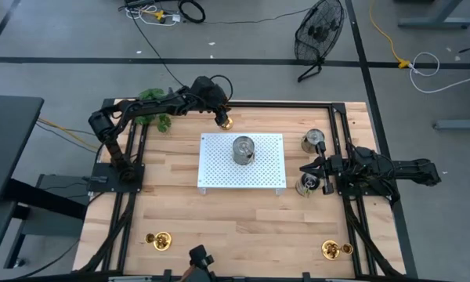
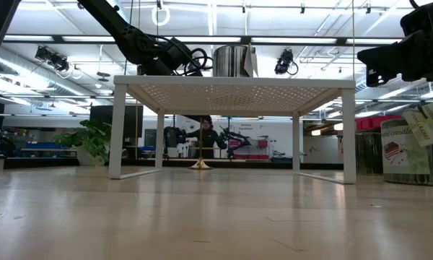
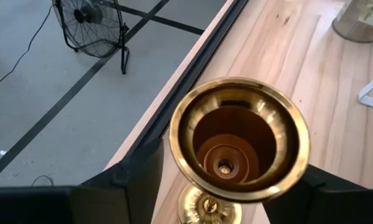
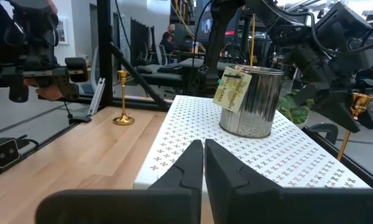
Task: Pick & Place candle stick holders
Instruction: Put the top center golden candle holder on the shelf
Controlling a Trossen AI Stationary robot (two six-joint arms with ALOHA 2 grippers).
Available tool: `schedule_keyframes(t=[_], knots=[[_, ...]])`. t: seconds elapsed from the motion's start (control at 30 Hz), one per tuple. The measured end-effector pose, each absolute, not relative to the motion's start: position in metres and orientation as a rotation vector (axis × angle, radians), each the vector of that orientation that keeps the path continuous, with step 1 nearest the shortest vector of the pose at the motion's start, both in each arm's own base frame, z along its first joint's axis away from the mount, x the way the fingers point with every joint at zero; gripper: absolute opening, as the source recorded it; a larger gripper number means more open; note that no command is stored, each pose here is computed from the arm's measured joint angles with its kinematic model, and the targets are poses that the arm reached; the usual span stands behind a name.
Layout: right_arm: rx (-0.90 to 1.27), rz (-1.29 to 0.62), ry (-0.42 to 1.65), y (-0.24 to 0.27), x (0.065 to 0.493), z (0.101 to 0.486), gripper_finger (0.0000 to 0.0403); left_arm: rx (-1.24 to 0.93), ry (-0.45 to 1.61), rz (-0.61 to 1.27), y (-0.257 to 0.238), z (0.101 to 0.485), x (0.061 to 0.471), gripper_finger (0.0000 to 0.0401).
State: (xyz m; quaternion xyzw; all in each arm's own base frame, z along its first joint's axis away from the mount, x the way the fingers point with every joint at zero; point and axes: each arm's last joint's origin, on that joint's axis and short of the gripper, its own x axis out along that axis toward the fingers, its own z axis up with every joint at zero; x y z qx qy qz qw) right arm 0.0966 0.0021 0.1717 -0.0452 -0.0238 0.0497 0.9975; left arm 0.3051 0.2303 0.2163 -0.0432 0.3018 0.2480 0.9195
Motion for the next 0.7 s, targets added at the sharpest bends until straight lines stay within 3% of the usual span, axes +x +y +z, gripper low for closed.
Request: schedule_keyframes(t=[0.4,0.7], knots=[[-0.090,0.099,-0.047,0.0021,0.0966,0.1716,0.0021,-0.075,0.624,0.550,0.2314,0.2167,0.3047,0.0188],[-0.090,0.099,-0.047,0.0021,0.0966,0.1716,0.0021,-0.073,0.624,0.545,0.2294,0.2167,0.3063,0.0187]])
